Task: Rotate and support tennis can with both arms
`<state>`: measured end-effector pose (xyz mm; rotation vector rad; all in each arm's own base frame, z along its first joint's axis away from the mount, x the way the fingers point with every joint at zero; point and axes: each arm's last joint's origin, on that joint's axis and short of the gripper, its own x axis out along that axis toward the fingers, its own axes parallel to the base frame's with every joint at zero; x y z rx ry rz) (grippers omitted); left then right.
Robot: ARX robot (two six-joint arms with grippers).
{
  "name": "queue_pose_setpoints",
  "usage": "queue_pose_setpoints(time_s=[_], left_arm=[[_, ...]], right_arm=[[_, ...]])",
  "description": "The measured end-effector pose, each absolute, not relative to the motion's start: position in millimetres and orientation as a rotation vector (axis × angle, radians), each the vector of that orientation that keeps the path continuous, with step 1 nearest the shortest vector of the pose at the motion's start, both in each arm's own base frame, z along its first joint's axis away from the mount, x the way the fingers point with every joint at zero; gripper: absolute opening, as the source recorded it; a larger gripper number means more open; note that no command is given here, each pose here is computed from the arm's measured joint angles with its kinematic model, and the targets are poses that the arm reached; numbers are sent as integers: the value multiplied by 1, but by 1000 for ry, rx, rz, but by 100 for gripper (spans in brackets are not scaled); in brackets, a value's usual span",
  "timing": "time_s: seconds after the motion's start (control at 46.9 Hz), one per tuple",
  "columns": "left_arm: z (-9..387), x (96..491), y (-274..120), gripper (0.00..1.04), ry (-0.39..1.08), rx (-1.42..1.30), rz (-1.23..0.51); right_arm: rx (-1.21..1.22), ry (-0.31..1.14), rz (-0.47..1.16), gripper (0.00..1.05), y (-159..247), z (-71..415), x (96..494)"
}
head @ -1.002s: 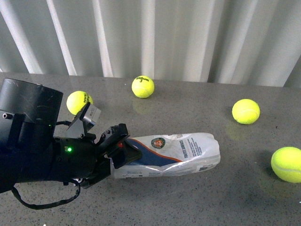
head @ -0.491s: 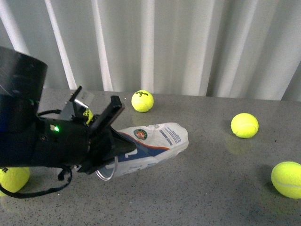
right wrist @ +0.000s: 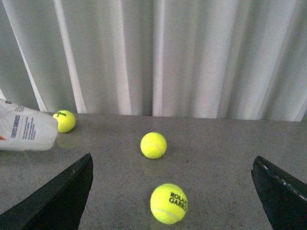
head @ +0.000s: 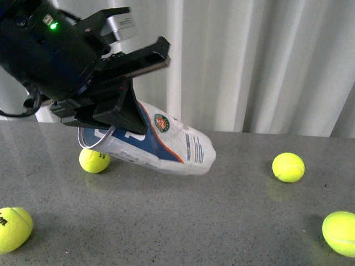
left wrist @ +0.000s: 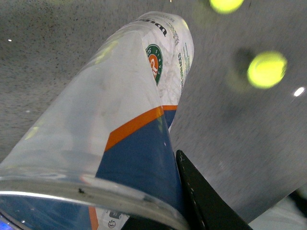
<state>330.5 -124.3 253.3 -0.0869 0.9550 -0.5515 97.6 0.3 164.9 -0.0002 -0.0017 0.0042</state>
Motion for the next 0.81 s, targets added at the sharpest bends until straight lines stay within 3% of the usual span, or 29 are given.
queue_pose_setpoints(time_s=[0.149,0.32,0.597,0.81], left_arm=[[276,340,-148,4,1043,407,-583],[290,354,-179,4,1075,773,-633],[265,364,-204,4,1120,1000,-676],[244,362,-203,4,1178,1061,-695]], right_arm=[[0,-2,4,98,0,165,98],[0,-2,5,98,0,165,98],[0,-2,4,98,0,165,98],[0,-2,5,98,0,165,98]])
